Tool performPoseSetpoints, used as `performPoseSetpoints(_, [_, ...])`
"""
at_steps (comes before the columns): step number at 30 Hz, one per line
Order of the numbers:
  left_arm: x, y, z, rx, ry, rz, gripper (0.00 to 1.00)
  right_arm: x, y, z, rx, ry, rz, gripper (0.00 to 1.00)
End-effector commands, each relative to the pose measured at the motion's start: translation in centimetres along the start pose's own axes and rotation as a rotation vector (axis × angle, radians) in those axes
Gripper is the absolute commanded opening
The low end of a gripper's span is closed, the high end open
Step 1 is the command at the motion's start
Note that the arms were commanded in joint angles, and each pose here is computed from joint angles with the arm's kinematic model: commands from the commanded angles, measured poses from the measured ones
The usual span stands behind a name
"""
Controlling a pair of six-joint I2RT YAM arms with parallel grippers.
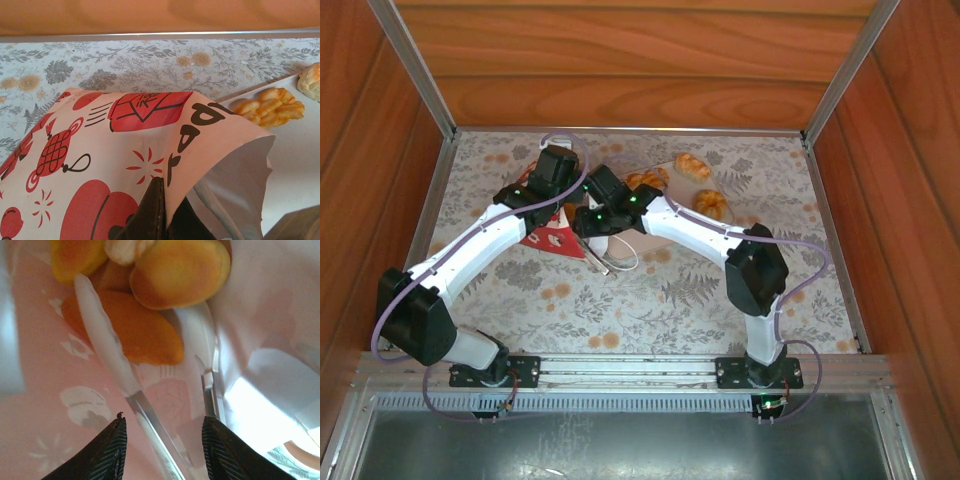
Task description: Take the fake bread out of the paper bag
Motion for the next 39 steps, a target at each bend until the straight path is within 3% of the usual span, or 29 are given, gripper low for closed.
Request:
performPoseSetpoints(1, [0.1,-1.3,-1.8,-0.066,-0.018,0.015,0.0,0.4,-1.1,1.1,0.013,-0.051,-0.035,0.47])
performPoseSetpoints(11, [0.3,-1.9,-2.3,-0.082,-0.015,0.022,0.0,-0.2,-1.1,3.8,0.078,-0.174,-0.092,0.5])
performPoseSetpoints(31, [0.1,-3.2,-2.4,-0.1,0.0,0.07,0.0,1.1,2.4,3.3,0.112,-0.268,-0.191,0.48])
performPoseSetpoints(39, [0.4,-2.5,-1.8,-0.081,0.001,0.049,0.0,1.8,2.3,3.4,0.119,-0.278,-0.234,0.34])
Point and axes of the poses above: each hand's point on the last joint's axis, 136 mm out from that joint toward the fingers, its own y axis out along the fingers, its own x axis along the line the jaws close on, z = x × y, the point moved 3 cm from there along -y, back along the fingers, and after that the axes turned 3 degrees about y, right-handed, at the moved point
